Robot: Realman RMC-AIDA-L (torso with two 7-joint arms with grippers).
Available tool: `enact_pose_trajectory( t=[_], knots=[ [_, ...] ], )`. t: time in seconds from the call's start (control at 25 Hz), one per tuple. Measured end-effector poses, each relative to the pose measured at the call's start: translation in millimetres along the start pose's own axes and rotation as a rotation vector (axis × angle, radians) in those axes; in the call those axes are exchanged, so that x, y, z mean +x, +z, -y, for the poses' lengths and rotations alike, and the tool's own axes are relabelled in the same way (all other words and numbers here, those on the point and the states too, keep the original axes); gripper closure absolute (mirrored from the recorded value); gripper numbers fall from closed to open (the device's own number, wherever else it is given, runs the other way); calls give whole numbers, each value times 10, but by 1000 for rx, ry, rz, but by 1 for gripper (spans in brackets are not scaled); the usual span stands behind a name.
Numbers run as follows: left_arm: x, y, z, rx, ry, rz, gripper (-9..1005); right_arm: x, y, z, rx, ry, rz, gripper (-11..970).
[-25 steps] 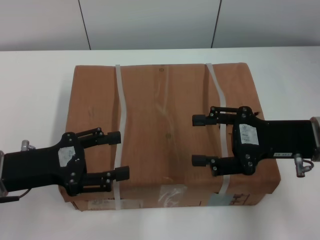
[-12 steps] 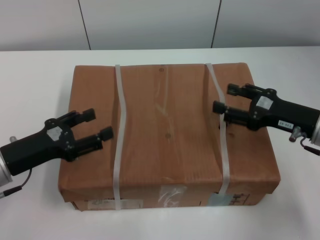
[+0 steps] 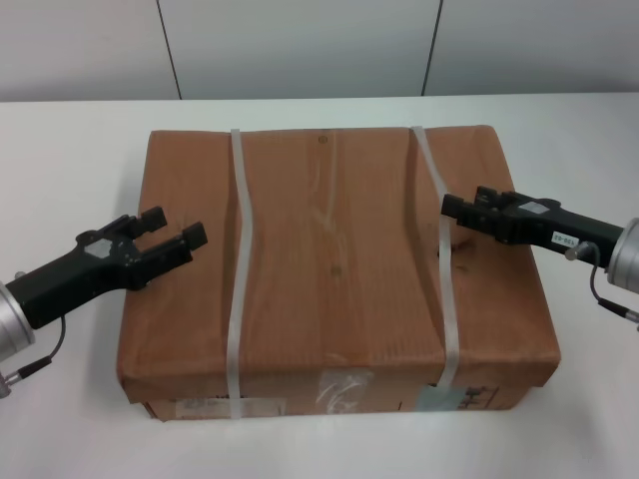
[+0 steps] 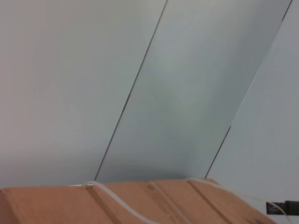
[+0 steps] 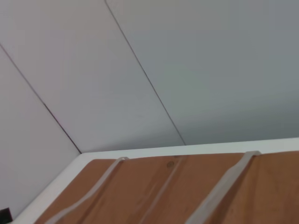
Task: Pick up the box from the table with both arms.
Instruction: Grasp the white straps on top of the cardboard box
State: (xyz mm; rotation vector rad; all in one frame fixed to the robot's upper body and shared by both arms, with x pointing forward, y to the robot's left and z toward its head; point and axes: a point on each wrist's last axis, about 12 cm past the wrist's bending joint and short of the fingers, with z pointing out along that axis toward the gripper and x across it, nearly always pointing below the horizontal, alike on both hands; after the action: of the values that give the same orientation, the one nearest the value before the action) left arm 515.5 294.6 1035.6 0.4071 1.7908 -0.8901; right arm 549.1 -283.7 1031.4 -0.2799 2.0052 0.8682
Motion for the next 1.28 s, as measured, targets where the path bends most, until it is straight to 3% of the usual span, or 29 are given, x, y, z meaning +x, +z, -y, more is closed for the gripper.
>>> enact_pose_trajectory(
  t=[0.36,0.72,1.28],
  knots=[
    [-47,131,-47,-16,-93,-53,179,-70,220,-96,-34,71,-27,187],
    [-33,177,-63,-27,-115,-97,207,-37,251,-107,-30,153,-57,187],
    [-34,438,26,32,-103,-188,250,-58,513,-224,-27,104,-110,186]
  ],
)
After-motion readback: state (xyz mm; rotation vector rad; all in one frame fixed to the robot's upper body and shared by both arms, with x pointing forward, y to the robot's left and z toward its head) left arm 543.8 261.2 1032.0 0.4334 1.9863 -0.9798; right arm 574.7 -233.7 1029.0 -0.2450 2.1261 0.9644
